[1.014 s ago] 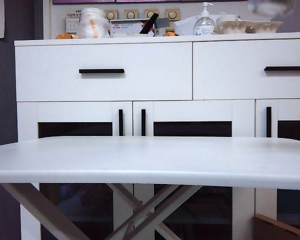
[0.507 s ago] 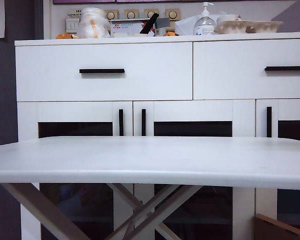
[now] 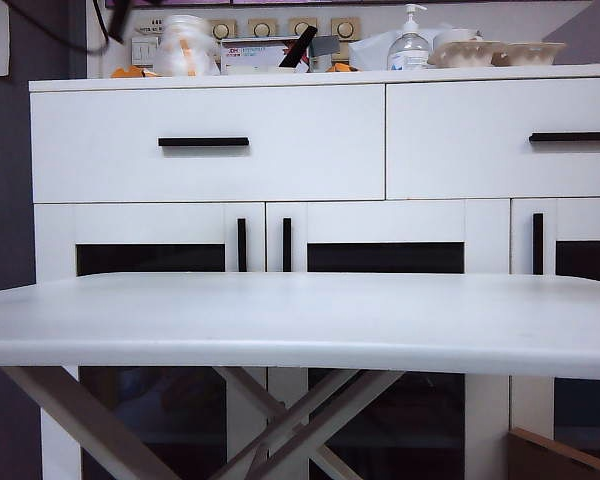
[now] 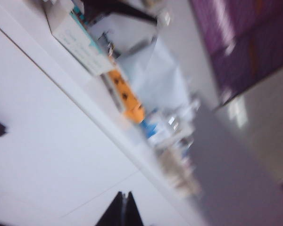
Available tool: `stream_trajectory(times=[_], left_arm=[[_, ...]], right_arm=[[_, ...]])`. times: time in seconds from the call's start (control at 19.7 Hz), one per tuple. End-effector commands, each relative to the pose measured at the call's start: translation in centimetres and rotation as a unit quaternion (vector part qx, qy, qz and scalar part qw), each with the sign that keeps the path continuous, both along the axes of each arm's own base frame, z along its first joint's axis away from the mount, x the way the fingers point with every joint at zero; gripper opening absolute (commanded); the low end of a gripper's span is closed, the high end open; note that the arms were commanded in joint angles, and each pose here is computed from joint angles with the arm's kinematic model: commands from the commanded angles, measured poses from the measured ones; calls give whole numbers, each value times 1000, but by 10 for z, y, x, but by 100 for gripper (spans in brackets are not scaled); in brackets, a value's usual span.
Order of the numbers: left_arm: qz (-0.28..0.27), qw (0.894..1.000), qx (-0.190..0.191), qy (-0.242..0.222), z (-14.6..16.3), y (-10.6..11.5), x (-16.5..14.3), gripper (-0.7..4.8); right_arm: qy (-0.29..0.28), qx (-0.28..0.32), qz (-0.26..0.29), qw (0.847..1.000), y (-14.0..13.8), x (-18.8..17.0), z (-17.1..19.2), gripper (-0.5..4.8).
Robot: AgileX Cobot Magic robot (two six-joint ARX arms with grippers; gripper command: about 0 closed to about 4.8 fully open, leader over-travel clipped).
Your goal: Pick up a can of beer from the white table, open the left drawer, place the beer inside the drawer, and finally close the drawer.
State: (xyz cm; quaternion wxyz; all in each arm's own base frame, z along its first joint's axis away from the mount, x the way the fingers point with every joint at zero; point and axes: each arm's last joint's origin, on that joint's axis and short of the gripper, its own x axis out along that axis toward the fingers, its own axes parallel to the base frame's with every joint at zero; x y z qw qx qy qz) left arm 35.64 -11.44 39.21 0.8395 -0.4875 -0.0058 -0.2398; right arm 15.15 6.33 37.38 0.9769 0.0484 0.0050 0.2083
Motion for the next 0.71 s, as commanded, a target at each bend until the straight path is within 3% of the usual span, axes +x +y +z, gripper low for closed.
stream_trajectory(times=[0.05,0.25,0.41,0.51,0.56,0.61,0.66,0.71], left_arm=[[21,996,-89,23,-18,-4,19,-6],[28,987,-152,40,-48,2,45,-6],[28,974,-219,58,-73,13,66,-6],[39,970,-228,78,-88,19,75,12],[44,970,-227,82,-93,22,78,70],[49,969,-226,89,-100,22,81,236],[58,968,-227,91,-103,22,82,368],[66,967,-228,94,-107,22,84,450]], right_arm=[[-38,14,37,998,1,-4,12,165],[-28,10,48,998,1,-4,10,165],[-28,9,52,998,2,-4,10,165],[-27,9,53,998,2,-4,10,165],[-27,9,53,998,2,-4,9,165],[-27,8,53,998,2,-4,9,165],[-27,4,53,998,2,-4,9,165],[-27,-8,52,998,2,-4,8,165]])
